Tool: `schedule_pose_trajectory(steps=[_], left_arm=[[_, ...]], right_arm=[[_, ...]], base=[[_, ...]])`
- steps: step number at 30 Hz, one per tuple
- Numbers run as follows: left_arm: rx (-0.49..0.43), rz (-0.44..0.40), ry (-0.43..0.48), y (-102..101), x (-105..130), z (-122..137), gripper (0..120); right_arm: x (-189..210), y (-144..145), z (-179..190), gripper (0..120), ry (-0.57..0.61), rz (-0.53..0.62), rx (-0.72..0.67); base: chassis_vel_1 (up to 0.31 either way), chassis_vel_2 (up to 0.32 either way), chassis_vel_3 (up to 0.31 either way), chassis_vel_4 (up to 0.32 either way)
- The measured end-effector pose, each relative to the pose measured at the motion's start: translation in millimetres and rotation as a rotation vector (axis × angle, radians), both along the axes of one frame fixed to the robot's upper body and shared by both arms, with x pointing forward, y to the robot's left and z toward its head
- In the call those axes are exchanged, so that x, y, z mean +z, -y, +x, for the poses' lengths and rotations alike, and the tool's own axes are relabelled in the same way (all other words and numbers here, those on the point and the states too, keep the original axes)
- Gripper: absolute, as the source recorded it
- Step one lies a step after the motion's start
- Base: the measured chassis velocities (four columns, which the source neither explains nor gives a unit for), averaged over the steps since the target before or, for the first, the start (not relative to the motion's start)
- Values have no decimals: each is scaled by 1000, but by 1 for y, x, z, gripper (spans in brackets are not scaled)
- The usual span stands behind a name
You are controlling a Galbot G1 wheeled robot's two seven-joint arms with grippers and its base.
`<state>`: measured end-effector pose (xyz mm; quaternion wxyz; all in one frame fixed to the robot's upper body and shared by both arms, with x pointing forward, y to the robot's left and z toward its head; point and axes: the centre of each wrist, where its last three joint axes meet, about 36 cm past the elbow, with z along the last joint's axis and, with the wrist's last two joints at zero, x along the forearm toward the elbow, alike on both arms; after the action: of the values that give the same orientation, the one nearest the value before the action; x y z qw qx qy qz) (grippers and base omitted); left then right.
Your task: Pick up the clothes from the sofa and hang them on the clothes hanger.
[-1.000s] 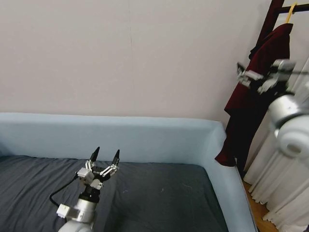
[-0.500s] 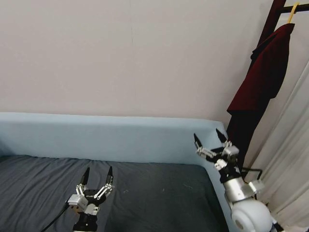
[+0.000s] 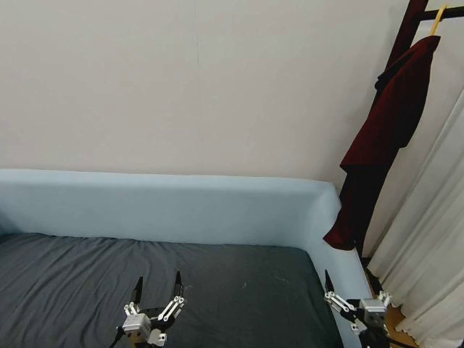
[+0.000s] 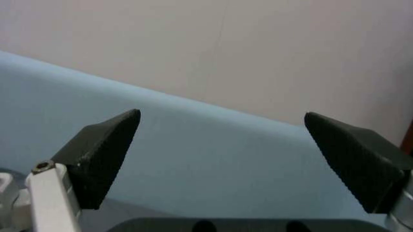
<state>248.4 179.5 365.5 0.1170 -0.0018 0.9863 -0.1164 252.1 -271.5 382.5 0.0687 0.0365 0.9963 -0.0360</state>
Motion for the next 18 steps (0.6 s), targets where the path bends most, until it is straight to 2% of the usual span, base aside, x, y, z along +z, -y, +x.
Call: schedule_pose_trajectory(steps=[8,18], left_arm=[[-60,6,-56,-5,26,-5,100],[-66,9,-61,-7,28,-6,100]], right_arm=[[17,-1,-12,100,38,27,8],[20,-3,-12,100,46,35,10]], base=[[0,0,0,0],[0,0,0,0]])
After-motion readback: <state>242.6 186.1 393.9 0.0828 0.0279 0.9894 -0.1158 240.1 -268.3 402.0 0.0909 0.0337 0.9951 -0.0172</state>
